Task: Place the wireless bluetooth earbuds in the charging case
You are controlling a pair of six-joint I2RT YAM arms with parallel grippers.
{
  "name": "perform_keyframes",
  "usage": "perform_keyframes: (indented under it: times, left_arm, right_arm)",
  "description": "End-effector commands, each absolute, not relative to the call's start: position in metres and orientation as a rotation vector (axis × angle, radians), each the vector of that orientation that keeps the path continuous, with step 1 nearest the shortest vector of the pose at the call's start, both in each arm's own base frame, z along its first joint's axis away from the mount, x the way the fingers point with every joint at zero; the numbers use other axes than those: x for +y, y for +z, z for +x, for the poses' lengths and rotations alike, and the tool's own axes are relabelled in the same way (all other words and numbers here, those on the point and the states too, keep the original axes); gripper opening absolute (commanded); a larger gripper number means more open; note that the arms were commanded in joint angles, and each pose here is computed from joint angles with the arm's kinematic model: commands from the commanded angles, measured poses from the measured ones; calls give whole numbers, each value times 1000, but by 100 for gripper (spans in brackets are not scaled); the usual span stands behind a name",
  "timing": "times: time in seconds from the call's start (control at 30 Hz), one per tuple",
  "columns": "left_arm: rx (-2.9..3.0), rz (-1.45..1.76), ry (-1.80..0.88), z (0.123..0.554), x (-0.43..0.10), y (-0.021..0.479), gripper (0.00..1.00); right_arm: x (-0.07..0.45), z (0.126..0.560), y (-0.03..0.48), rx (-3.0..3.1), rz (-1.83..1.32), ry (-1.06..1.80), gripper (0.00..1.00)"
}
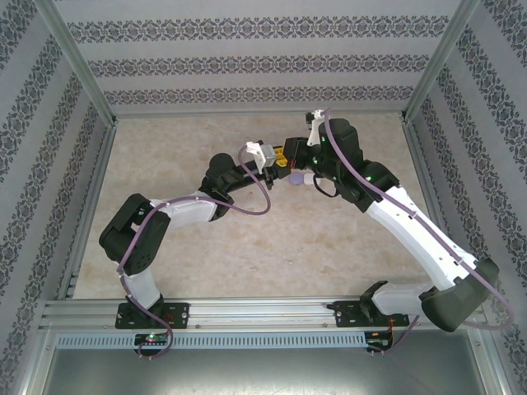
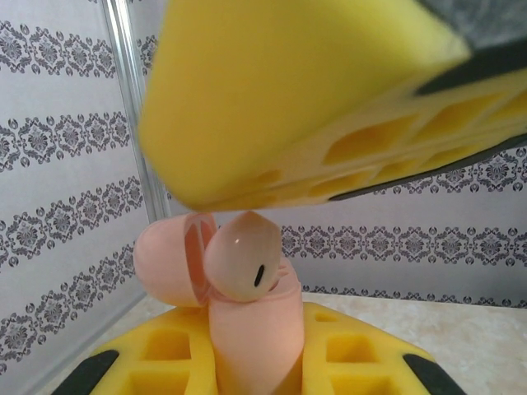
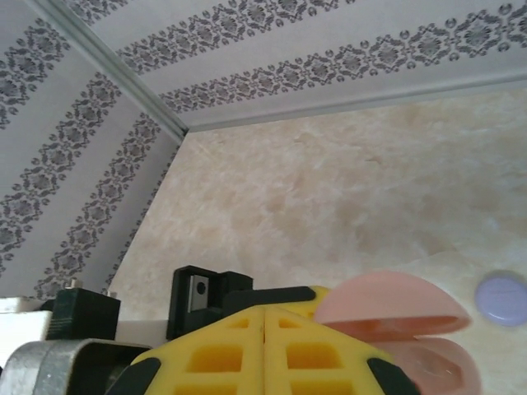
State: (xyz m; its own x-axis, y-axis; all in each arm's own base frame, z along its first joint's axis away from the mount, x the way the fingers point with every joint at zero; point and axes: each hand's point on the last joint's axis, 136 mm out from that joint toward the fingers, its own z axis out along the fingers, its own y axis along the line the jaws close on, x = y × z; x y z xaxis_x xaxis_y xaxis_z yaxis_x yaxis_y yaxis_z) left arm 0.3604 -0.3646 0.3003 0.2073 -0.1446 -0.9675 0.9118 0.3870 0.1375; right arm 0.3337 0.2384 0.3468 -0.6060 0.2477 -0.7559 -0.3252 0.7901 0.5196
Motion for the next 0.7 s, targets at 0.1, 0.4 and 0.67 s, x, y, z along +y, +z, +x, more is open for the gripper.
perform_keyframes:
  times: [0.1,0.4,0.67]
  left_arm:
    - [1071,904,-891,359,-369,306,0]
    - [1063,904,-886,358,-369,309,0]
    - [1055,903,-875,357,-367,312,0]
  right_arm:
    - [249,336,375,1999,-59,909,6]
    - [247,340,359,2041,-32,910,4]
    - [234,341,347,2070,7,887,2]
